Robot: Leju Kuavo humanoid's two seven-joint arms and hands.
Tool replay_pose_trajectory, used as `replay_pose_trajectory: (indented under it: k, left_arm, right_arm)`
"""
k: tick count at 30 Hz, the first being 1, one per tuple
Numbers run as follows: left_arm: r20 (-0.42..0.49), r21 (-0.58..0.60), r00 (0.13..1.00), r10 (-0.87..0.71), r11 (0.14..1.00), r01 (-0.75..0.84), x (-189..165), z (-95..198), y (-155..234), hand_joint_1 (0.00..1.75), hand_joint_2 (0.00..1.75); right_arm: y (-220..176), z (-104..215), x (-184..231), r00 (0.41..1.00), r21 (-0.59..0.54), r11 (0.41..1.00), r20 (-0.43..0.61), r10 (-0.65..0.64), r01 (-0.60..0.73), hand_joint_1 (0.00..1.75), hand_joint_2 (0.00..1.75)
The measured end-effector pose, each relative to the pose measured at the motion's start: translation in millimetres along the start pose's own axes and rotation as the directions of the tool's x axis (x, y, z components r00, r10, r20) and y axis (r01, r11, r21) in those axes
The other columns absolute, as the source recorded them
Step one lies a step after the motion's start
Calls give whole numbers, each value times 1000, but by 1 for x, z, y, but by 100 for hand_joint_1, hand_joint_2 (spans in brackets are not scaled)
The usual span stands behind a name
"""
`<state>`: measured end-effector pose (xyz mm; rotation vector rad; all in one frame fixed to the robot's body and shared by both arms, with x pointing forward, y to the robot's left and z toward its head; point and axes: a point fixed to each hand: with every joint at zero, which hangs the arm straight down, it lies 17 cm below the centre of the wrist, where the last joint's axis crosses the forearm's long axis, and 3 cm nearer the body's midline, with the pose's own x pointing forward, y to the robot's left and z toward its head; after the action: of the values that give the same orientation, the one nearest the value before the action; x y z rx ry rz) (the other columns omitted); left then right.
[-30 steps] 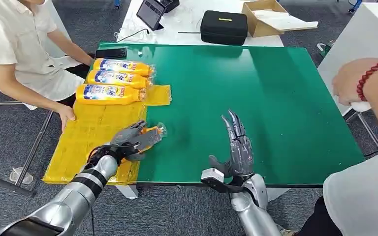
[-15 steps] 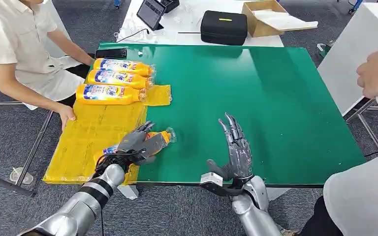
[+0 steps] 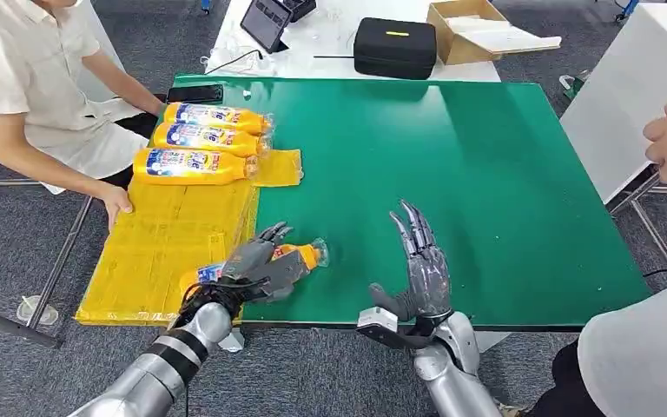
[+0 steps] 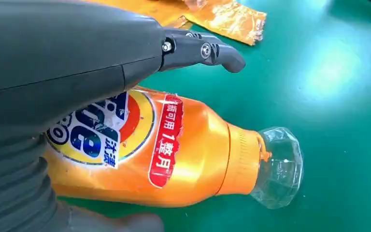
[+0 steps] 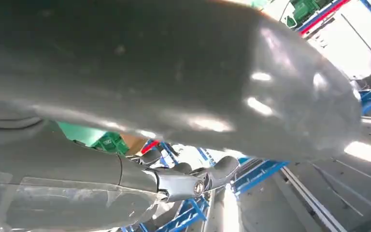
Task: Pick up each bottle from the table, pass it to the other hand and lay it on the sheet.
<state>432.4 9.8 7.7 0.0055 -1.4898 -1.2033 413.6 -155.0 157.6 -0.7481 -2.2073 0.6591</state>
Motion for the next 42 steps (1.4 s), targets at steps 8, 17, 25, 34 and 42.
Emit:
replay_pose_trajectory:
  k: [8, 17, 25, 34, 42]
  left_arm:
    - [5, 48, 1000, -6, 999, 6, 6, 1, 8, 0, 0]
    - [-8, 64, 1000, -14, 998, 15, 3, 3, 10, 0, 0]
    - [42, 100, 999, -20, 995, 15, 17, 4, 19, 0, 0]
    - [224, 269, 970, 94, 951, -154, 78, 31, 32, 0, 0]
    - [359, 425, 916, 177, 843, -330, 106, 64, 59, 0, 175]
  right_arm:
    - [-8, 2, -5, 1000, -13, 1000, -7, 7, -7, 0, 0]
    - [-8, 5, -7, 1000, -5, 1000, -7, 14, -14, 0, 0]
    - [-7, 5, -6, 1000, 0, 1000, -2, 20, -20, 0, 0]
    - [-14, 22, -10, 998, -27, 1000, -59, -14, 13, 0, 0]
    - [-29, 31, -18, 959, -130, 970, -170, -225, 204, 0, 0]
